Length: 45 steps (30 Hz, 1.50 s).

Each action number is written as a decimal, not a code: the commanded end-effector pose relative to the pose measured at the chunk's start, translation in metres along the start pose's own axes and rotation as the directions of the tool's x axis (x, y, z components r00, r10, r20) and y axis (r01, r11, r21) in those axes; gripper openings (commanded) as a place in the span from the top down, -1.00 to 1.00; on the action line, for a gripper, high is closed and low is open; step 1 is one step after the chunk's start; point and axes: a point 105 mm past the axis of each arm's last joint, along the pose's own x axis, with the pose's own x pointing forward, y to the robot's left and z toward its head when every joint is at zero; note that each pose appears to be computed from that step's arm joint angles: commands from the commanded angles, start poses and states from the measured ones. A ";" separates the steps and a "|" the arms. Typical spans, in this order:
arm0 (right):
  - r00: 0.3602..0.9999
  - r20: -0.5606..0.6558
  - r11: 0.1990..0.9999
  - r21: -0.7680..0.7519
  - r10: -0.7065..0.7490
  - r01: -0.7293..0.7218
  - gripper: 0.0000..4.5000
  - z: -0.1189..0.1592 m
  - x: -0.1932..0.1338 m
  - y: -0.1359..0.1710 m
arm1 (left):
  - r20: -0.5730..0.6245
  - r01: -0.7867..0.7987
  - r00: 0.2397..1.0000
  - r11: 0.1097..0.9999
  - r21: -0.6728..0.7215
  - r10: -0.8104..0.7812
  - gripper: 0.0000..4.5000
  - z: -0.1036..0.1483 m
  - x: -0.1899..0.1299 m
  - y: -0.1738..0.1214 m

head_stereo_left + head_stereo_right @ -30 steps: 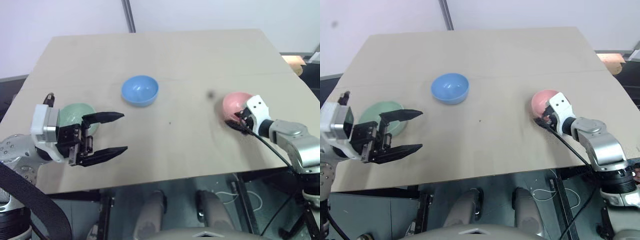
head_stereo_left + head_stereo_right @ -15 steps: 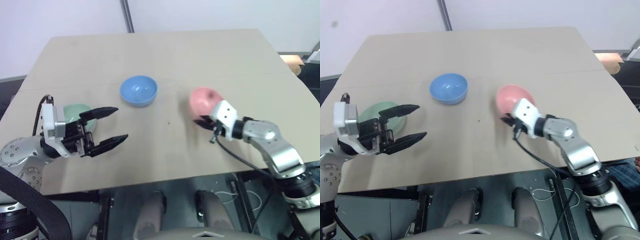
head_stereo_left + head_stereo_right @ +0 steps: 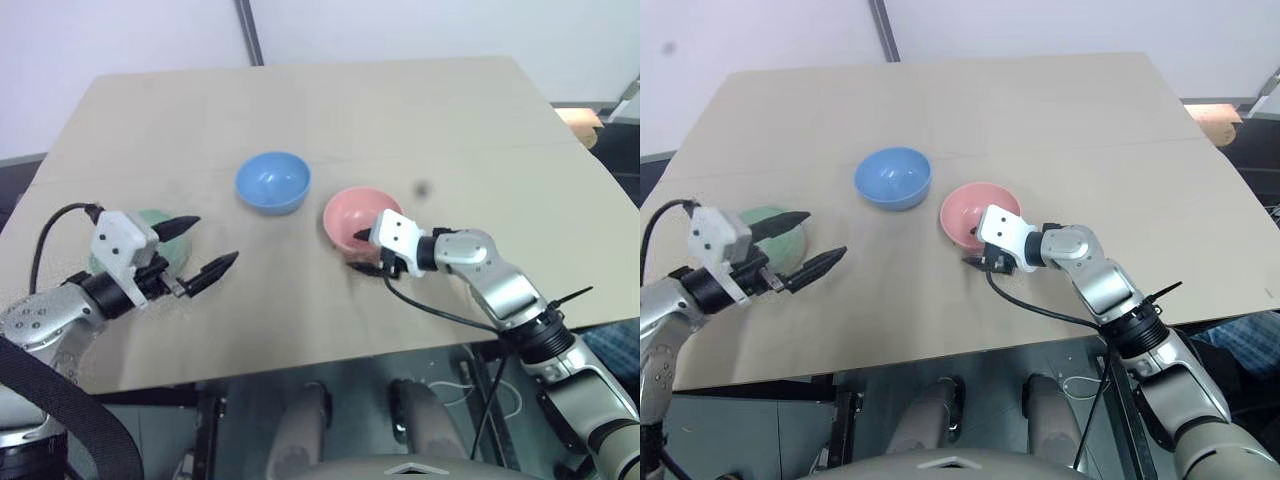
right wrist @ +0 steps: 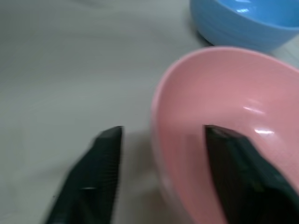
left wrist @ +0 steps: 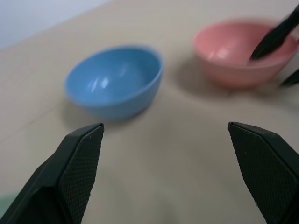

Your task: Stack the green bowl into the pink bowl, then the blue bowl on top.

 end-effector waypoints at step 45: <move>0.932 0.314 0.981 0.124 -0.183 0.150 -0.77 0.063 -0.090 -0.008 | -0.127 0.144 0.988 0.852 0.503 -0.092 1.00 0.060 0.059 -0.009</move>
